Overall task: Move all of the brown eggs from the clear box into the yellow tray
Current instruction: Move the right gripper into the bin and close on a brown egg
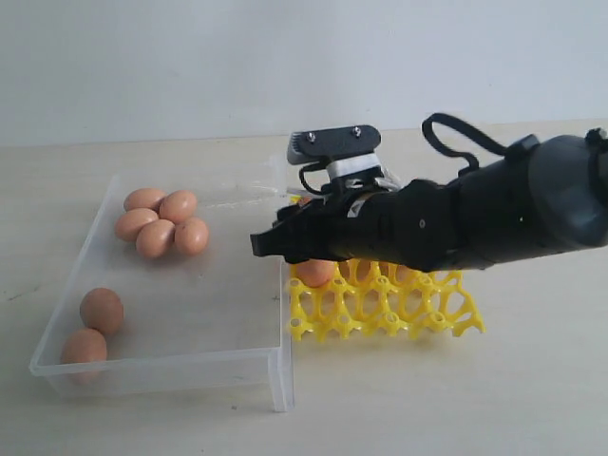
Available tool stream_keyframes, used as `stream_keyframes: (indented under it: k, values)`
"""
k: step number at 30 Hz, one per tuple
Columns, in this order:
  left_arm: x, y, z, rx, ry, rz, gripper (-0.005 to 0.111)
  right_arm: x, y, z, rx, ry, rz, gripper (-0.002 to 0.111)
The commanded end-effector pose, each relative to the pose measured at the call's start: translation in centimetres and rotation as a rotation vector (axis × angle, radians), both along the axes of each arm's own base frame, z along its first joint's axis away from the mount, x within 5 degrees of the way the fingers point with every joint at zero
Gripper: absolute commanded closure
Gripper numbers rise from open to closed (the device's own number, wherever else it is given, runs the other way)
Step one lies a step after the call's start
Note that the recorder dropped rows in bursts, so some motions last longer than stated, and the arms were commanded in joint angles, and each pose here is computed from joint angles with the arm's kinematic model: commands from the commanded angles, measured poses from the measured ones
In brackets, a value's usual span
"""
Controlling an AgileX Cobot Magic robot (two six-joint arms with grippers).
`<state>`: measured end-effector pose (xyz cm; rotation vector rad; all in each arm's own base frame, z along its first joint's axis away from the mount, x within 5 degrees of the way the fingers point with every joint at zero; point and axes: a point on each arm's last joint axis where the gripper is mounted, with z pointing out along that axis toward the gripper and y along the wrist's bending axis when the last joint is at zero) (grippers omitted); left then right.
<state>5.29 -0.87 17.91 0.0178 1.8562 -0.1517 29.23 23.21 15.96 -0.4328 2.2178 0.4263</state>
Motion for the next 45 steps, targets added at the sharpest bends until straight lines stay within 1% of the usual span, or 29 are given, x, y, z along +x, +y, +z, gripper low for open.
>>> stream_keyframes:
  k: [1, 4, 8, 11, 15, 19, 23, 28, 30, 35, 41, 45]
  values:
    - [0.0, 0.0, 0.2, 0.0, -0.014, 0.001, 0.107, -1.2, 2.9, 4.9, -0.053, 0.006, 0.236, 0.054]
    - [0.0, 0.0, 0.2, 0.0, -0.014, 0.001, 0.107, -2.0, 5.6, 7.0, -0.091, 0.117, 0.396, 0.057]
    - [0.0, 0.0, 0.2, 0.0, -0.014, 0.001, 0.107, -1.9, 8.4, 8.2, -0.139, 0.162, 0.512, 0.057]
    - [0.0, 0.0, 0.2, 0.0, -0.014, 0.001, 0.107, -1.3, 10.4, 7.7, -0.207, 0.192, 0.578, 0.057]
    - [0.0, 0.0, 0.2, 0.0, -0.014, 0.001, 0.107, -0.3, 13.3, 5.8, -0.233, 0.27, 0.617, 0.057]
    - [0.0, 0.0, 0.2, 0.0, -0.014, 0.001, 0.107, 1.5, 15.5, 4.1, -0.222, 0.319, 0.592, 0.057]
    - [0.0, 0.0, 0.2, 0.0, -0.014, 0.001, 0.107, 2.4, 17.1, 2.6, -0.223, 0.386, 0.576, 0.057]
    - [0.0, 0.0, 0.2, 0.0, -0.014, 0.001, 0.107, 3.5, 18.6, 1.8, -0.194, 0.42, 0.545, 0.057]
    - [0.0, 0.0, 0.2, 0.0, -0.014, 0.001, 0.107, 3.8, 19.0, 1.5, -0.179, 0.436, 0.522, 0.056]
    - [0.0, 0.0, 0.2, 0.0, -0.014, 0.001, 0.107, 4.5, 19.8, 0.2, -0.15, 0.451, 0.482, 0.052]
    - [0.0, 0.0, 0.2, 0.0, -0.014, 0.001, 0.107, 4.9, 20.2, -0.7, -0.121, 0.427, 0.468, 0.052]
    - [0.0, 0.0, 0.2, 0.0, -0.014, 0.001, 0.107, 4.9, 20.2, -1.6, -0.131, 0.442, 0.467, 0.052]
